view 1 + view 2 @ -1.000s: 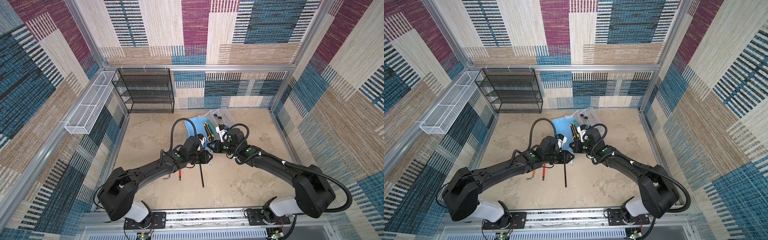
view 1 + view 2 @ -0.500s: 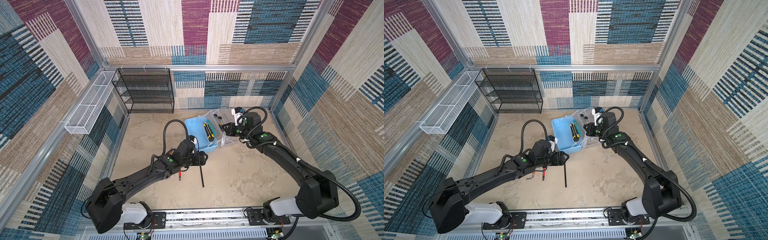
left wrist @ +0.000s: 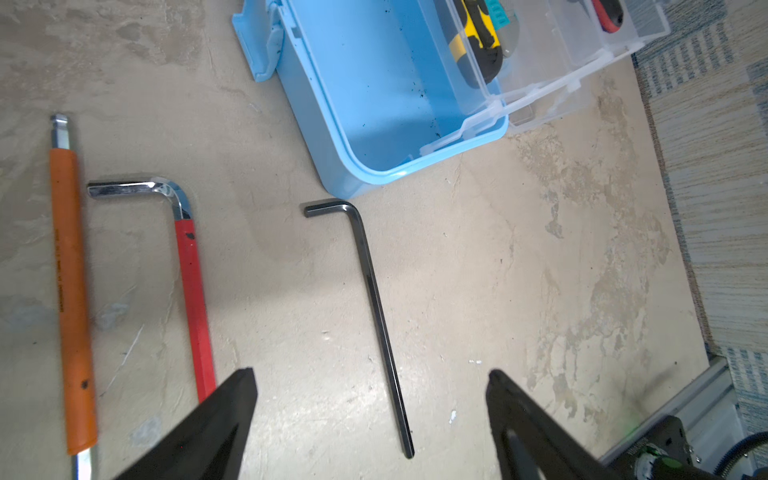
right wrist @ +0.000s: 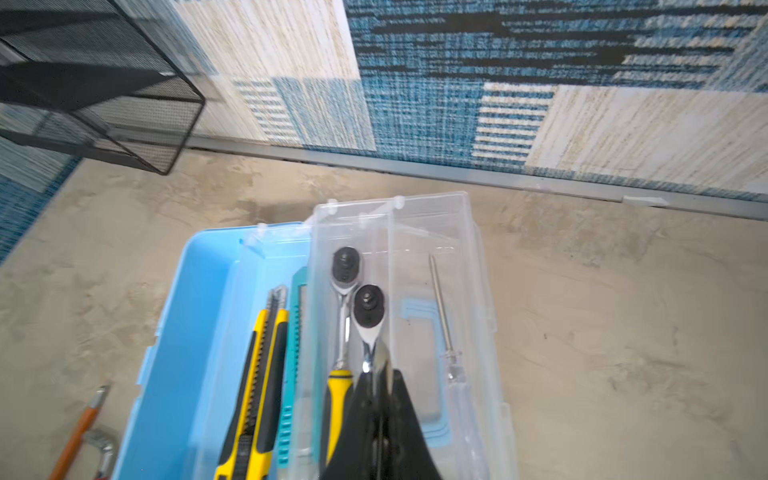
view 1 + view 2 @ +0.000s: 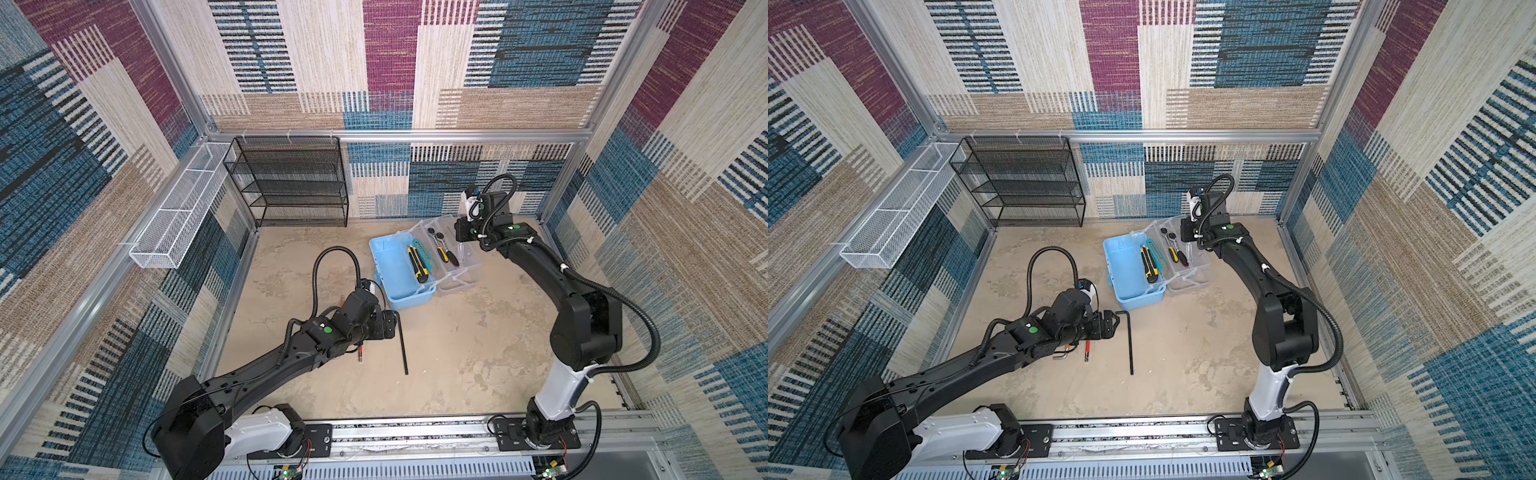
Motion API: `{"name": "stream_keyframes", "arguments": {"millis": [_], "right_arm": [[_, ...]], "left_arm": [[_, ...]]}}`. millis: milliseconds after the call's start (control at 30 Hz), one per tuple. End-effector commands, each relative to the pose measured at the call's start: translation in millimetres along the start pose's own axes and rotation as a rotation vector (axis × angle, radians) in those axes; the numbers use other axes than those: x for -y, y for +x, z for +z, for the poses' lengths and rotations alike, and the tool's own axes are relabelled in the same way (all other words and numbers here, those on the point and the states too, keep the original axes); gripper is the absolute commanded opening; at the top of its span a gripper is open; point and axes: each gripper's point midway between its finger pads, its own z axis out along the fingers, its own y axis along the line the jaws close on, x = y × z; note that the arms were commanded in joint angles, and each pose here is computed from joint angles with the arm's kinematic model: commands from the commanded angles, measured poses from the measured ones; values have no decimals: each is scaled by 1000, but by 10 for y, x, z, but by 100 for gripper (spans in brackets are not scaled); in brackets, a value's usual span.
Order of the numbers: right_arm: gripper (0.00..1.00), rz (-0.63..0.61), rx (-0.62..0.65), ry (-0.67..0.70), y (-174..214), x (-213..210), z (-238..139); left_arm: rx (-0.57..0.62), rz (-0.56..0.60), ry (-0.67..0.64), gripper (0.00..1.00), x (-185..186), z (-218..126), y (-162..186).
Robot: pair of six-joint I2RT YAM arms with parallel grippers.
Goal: Pack the tool kit
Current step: 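Carry the screwdriver into the tray with the right gripper while the left draws back, then open the right gripper to release the screwdriver in the tray, then move the right gripper down over the black hex key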
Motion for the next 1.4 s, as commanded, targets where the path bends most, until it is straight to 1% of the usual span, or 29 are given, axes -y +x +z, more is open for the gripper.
{"name": "stream_keyframes", "arguments": {"millis": [0,200,433,567,633,700,733,800,900,1000,1067,1167,1367], "right_arm": [[0,-71,-16,84,-23,151,95],[0,-96,-54,126,31,249,261],[3,-87,-107,124,224,282,442],[12,-83,-116,128,258,297,477],[23,-81,-113,131,249,300,477],[26,-72,-108,131,230,298,459],[31,-67,-103,127,213,287,444],[42,-56,-91,122,172,270,403],[49,-38,-61,110,59,223,282],[55,-16,-33,90,-24,162,128],[56,5,-19,83,-45,128,14],[58,45,0,60,38,10,-167],[61,89,39,-7,492,-543,-508]], "left_arm": [[2,5,-42,91,-117,-22,24],[0,-12,-51,91,-189,-28,51],[1,-23,-81,91,-271,-58,55],[5,-36,-111,92,-360,-96,57],[3,-47,-125,93,-407,-108,68],[0,-59,-136,93,-450,-111,83],[-1,-65,-140,93,-470,-112,88],[-7,-80,-150,92,-509,-110,101],[-22,-100,-159,90,-564,-88,138],[-34,-116,-182,87,-638,-73,160],[-43,-122,-195,85,-689,-61,177],[-53,-129,-211,83,-755,-44,189],[-65,-158,-220,83,-829,17,188]]}}
